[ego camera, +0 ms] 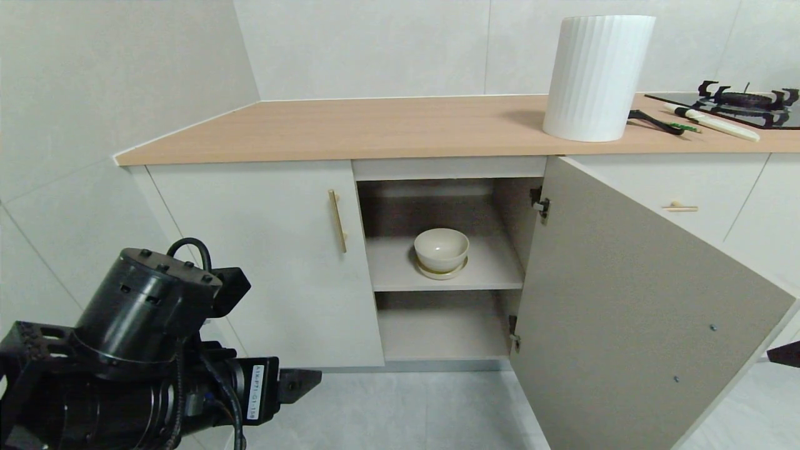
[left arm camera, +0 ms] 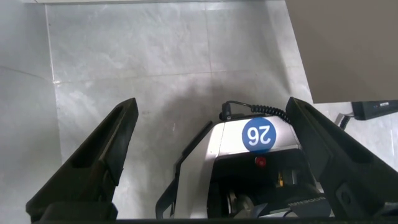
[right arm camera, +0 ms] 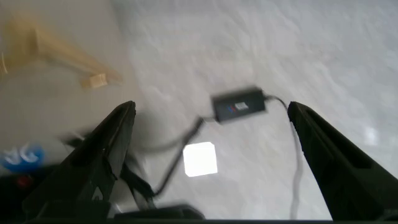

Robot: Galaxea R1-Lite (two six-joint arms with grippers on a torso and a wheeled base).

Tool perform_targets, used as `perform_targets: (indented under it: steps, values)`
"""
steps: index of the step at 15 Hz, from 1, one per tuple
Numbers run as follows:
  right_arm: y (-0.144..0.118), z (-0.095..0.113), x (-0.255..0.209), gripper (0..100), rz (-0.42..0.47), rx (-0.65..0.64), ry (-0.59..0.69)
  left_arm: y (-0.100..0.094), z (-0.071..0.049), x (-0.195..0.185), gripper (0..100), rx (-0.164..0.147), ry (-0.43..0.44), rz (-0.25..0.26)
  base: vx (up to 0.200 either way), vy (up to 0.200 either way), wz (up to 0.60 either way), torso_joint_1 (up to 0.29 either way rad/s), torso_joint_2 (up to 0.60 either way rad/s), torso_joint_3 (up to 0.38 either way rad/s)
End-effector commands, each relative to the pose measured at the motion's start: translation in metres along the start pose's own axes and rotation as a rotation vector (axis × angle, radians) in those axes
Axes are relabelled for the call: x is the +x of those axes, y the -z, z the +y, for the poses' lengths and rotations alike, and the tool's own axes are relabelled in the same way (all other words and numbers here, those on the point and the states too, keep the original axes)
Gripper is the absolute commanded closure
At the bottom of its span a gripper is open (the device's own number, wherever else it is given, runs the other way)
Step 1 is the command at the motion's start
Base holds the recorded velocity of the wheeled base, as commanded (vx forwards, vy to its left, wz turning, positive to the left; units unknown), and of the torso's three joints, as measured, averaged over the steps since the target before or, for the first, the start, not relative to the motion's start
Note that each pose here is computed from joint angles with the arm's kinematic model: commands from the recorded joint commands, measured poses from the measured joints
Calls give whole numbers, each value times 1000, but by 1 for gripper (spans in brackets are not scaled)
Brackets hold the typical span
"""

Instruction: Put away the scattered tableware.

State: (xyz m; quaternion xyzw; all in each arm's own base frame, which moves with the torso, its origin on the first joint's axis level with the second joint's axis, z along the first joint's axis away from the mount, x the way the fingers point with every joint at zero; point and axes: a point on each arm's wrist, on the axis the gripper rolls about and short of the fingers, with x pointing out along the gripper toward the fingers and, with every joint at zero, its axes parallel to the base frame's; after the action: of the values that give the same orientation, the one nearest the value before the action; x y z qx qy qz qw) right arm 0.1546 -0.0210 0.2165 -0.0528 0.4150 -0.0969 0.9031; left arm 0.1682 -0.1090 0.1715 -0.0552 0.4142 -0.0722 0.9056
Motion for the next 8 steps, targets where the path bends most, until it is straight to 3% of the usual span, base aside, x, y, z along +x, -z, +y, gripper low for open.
perform_targets:
  steps: [1,8]
  values:
    - [-4,-4,18,0,39,28,-26,0,0,1,0,-1,-3,3,0,0,0,0,0,0]
    - [-10,-1,39,0,-32,51,-146,0,0,1,0,0,-4,5,0,0,0,0,0,0]
